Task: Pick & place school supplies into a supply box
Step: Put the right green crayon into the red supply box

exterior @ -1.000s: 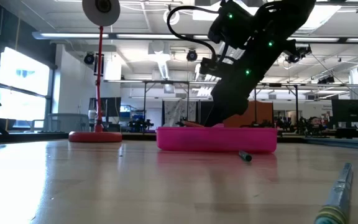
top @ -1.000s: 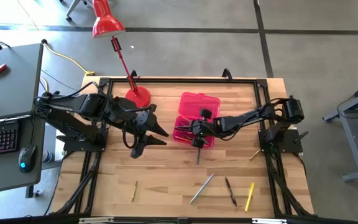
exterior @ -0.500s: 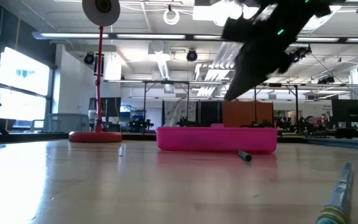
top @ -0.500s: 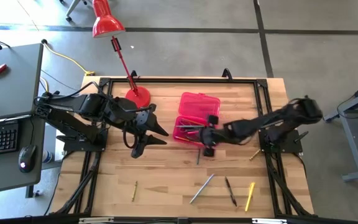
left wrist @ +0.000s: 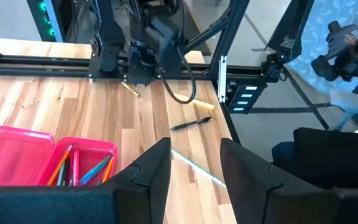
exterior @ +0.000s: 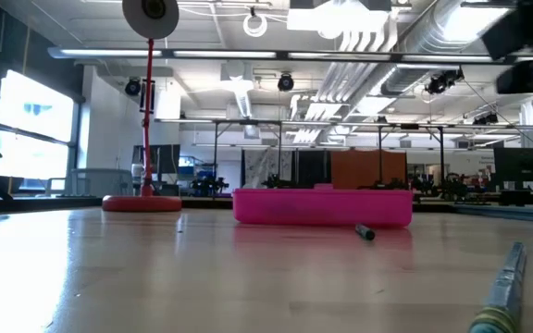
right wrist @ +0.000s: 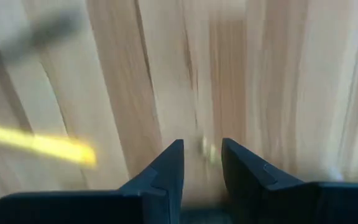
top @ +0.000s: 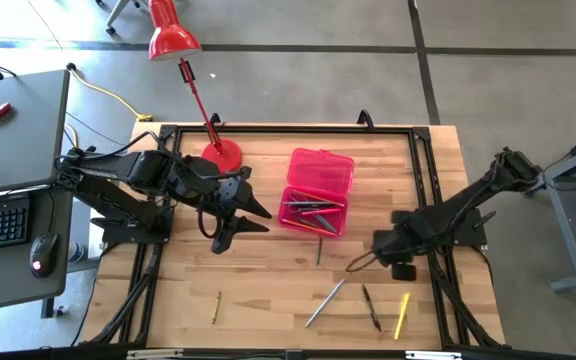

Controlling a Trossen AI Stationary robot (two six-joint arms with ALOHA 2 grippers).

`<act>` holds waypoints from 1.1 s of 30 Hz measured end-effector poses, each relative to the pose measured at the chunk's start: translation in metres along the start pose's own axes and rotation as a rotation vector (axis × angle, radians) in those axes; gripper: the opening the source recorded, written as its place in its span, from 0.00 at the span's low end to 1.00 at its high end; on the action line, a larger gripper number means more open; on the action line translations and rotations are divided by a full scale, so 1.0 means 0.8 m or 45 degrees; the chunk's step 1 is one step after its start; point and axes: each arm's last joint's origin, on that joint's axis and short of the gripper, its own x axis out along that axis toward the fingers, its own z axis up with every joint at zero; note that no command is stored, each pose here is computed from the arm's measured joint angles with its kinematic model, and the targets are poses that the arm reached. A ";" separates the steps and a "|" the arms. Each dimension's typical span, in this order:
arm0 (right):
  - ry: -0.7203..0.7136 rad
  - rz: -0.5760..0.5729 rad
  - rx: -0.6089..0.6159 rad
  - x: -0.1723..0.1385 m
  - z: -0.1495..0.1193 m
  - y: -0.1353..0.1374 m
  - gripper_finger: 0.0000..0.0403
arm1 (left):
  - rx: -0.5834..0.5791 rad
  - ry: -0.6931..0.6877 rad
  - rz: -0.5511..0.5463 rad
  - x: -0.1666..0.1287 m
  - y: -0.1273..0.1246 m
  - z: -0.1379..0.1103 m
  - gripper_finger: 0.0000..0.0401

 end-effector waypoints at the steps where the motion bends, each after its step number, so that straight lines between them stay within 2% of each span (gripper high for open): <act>1: 0.057 -0.014 0.000 0.002 -0.004 0.001 0.22 | 0.000 -0.006 -0.001 0.000 0.000 0.001 0.43; 4: 0.145 -0.071 -0.050 0.007 -0.010 0.004 0.22 | 0.000 -0.016 0.005 0.000 0.000 0.001 0.43; 6: 0.164 -0.085 -0.139 0.014 -0.009 0.008 0.22 | 0.000 -0.021 0.030 0.000 0.001 0.002 0.43; 9: 0.180 -0.062 -0.289 0.032 -0.007 0.013 0.22 | 0.000 -0.023 0.047 0.000 0.001 0.002 0.43; 12: 0.197 -0.022 -0.370 0.054 -0.008 0.016 0.22 | 0.000 -0.016 0.049 0.000 0.001 0.001 0.43; 16: 0.289 0.005 -0.328 0.082 -0.019 0.008 0.22 | 0.000 -0.015 0.049 0.000 0.001 0.001 0.43; 20: 0.367 -0.053 -0.278 0.100 -0.032 -0.005 0.20 | 0.001 -0.016 0.049 0.000 0.001 0.001 0.43; 25: 0.319 -0.168 -0.322 0.110 -0.036 -0.013 0.16 | 0.007 -0.015 0.049 0.000 0.001 0.001 0.43; 33: 0.331 -0.124 -0.322 0.115 -0.038 -0.013 0.15 | 0.010 -0.013 0.054 0.000 0.002 0.001 0.43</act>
